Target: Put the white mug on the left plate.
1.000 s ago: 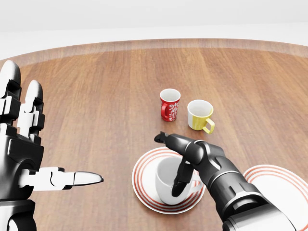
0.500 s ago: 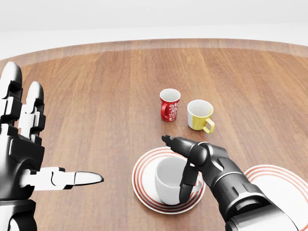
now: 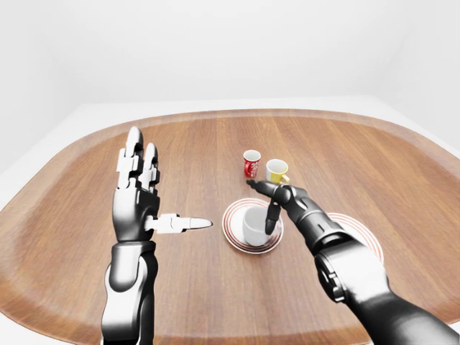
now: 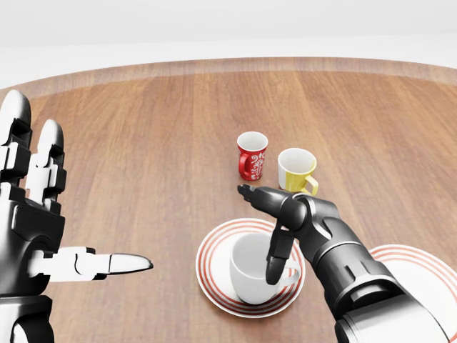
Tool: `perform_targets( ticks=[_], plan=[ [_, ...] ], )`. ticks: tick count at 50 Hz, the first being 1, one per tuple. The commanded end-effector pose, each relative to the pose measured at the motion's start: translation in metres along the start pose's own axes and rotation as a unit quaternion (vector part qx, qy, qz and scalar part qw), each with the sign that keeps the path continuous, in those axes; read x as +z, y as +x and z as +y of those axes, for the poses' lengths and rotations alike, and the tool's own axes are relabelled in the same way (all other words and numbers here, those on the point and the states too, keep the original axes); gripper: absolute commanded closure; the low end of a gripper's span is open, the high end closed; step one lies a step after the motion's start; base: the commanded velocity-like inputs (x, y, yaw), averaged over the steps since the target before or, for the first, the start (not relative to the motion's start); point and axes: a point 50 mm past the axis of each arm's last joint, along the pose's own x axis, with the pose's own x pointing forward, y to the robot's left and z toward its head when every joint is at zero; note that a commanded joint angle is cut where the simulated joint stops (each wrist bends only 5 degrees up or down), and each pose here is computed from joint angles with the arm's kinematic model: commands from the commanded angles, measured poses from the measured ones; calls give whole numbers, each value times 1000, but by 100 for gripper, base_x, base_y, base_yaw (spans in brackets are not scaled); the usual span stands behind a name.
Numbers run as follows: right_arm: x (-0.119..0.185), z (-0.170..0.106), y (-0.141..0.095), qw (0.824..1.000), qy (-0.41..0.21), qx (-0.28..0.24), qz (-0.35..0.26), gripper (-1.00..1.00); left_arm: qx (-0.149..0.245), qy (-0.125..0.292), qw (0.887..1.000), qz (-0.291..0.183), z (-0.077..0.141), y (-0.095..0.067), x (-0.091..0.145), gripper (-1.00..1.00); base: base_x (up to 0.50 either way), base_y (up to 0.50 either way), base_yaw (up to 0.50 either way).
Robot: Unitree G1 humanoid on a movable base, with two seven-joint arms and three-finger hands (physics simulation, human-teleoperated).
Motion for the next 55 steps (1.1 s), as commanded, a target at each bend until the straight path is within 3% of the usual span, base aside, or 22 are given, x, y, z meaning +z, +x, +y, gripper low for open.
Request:
perform_targets(
  ticks=[1,5,9,12,16,17,19,24,28,30,33,39,43,51,52,55],
  plan=[
    [8,-10,-3,1000,6,-7,-17,-100,1,1,1000,-1,0,0,0,-100,0,0,0],
    [4,-6,-2,999,33,-8,-18,-100,1,0,1000,-4,1,0,2,-100,0,0,0],
    [10,-21,-6,989,138,-11,-58,-100,1,0,1000,-3,0,0,1,-100,0,0,0],
    [14,-35,-11,981,176,-21,-84,-100,0,0,1000,-3,0,0,1,-100,0,0,0],
    [8,-40,-18,980,174,10,-96,-100,2,1,1000,-7,1,1,3,-100,0,0,0],
    [6,-37,-21,975,191,37,-109,-100,2,1,1000,-7,1,1,3,-100,0,0,0],
    [3,-37,-22,969,215,43,-112,-100,2,1,1000,-3,1,1,1,-100,0,0,0],
    [-17,-31,-18,955,280,13,-100,-100,1,2,1000,-11,1,1,5,-100,0,0,0],
    [-15,-39,-24,923,354,-16,-149,-100,-1,2,1000,-7,-1,0,3,-100,0,0,0],
    [-17,-37,-25,917,366,-22,-159,-100,-2,2,1000,-4,-1,-1,2,-100,0,0,0],
    [-21,-28,-26,920,355,-23,-162,-100,-1,3,1000,-7,0,0,3,-100,0,0,0],
    [-24,-21,-33,902,382,-44,-196,-100,-1,3,1000,-9,-1,-1,4,-100,0,0,0],
    [-11,-25,-52,868,397,-56,-292,-100,-1,4,1000,-9,0,0,4,-100,0,0,0],
    [-15,-21,-53,831,454,-59,-315,-100,-1,3,1000,-9,-1,-1,5,-100,0,0,0],
    [-16,-25,-55,815,472,-64,-330,-100,-1,2,1000,-11,-1,0,5,-100,0,0,0],
    [-15,-29,-61,797,483,-72,-355,-100,0,2,1000,-14,0,0,6,-100,0,0,0]
  ],
)
